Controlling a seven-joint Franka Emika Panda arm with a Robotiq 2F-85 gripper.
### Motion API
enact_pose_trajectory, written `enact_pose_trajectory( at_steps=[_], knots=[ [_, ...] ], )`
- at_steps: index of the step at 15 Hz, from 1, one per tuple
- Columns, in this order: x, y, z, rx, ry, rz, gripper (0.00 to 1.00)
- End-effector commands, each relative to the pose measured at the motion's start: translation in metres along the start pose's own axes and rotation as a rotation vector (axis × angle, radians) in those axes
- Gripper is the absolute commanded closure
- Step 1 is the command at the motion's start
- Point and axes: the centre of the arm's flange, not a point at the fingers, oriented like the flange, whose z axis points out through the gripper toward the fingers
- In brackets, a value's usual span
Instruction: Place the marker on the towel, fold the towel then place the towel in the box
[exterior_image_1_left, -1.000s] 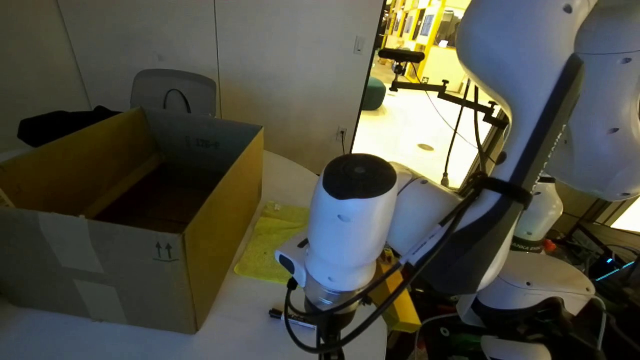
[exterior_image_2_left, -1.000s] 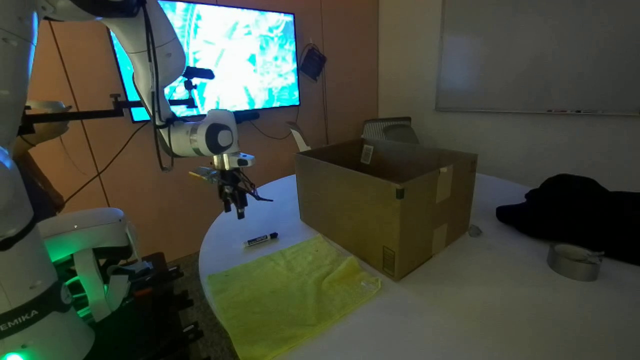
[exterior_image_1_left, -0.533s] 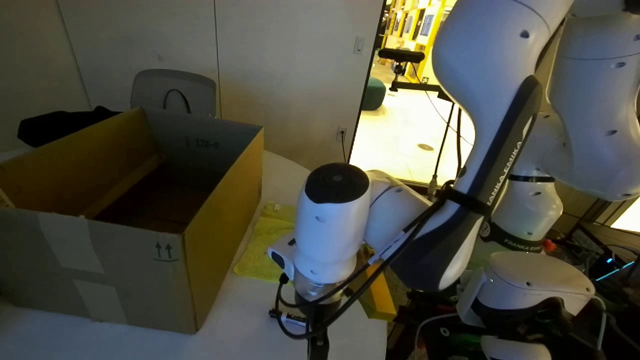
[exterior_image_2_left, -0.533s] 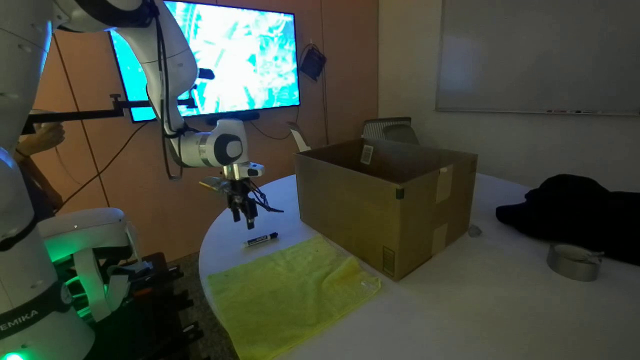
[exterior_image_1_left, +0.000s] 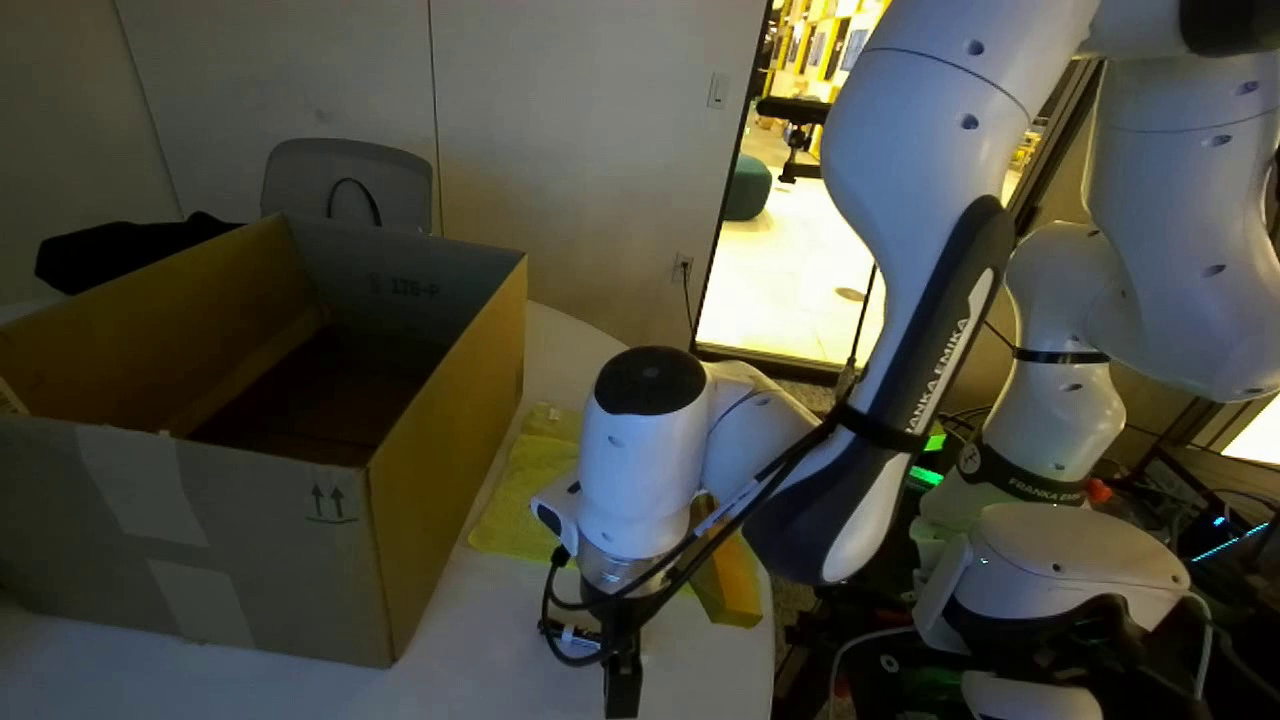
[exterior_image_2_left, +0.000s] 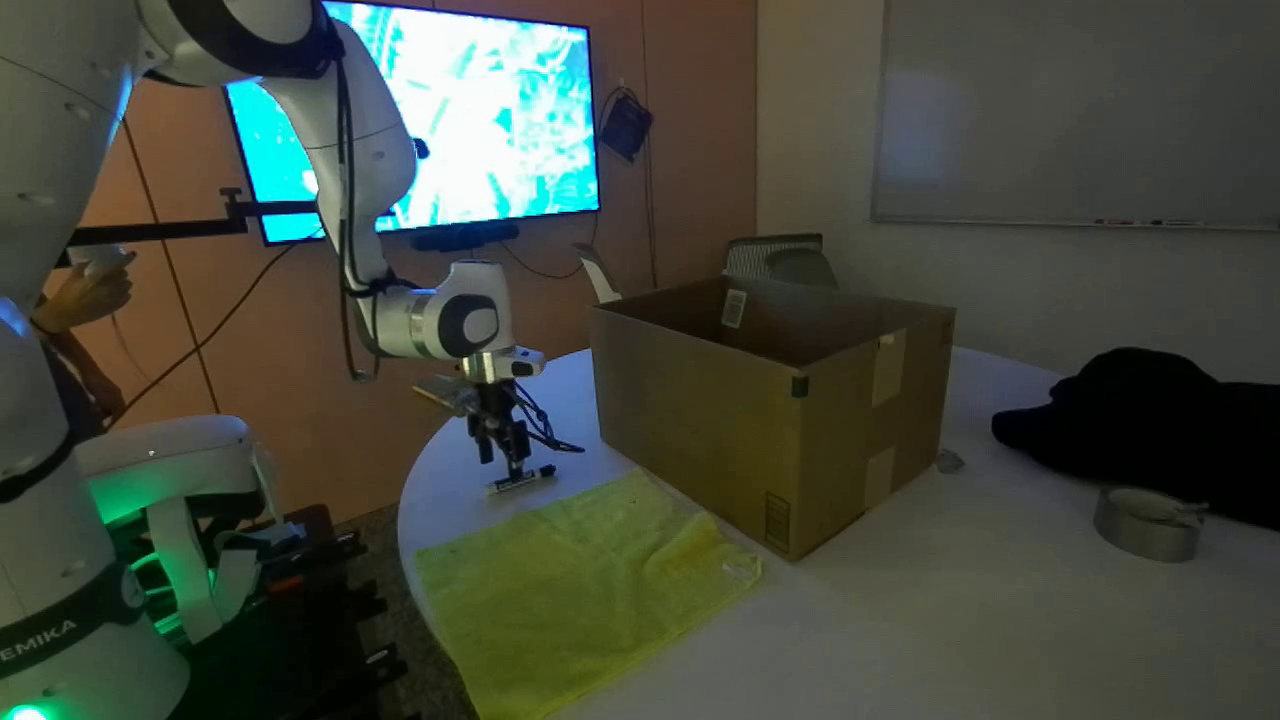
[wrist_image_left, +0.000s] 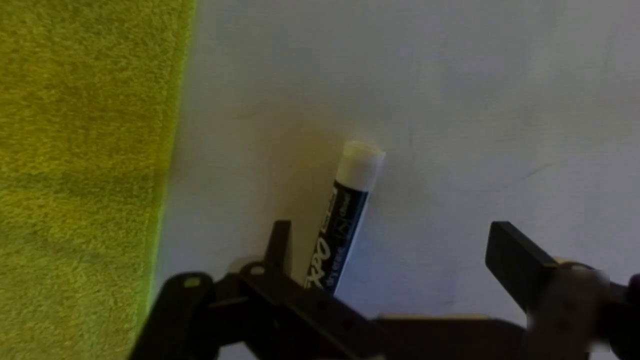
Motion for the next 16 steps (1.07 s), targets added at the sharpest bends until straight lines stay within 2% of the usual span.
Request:
enact_pose_trajectory(
  at_steps=[1, 6, 10, 12, 13, 16],
  knots=[
    [0.008, 0.011, 0.016, 0.031, 0.001, -0.01, 0.0],
    [0.006, 0.02, 0.027, 0.049, -0.029, -0.004, 0.0],
    [0.01, 0.02, 0.024, 0.056, -0.021, -0.004, 0.0],
    [0.014, 0.02, 0.025, 0.061, -0.02, 0.001, 0.16],
    [0.016, 0.02, 0.024, 0.063, -0.019, 0.003, 0.31],
    [0.018, 0.019, 0.021, 0.062, -0.017, 0.003, 0.57]
  ],
)
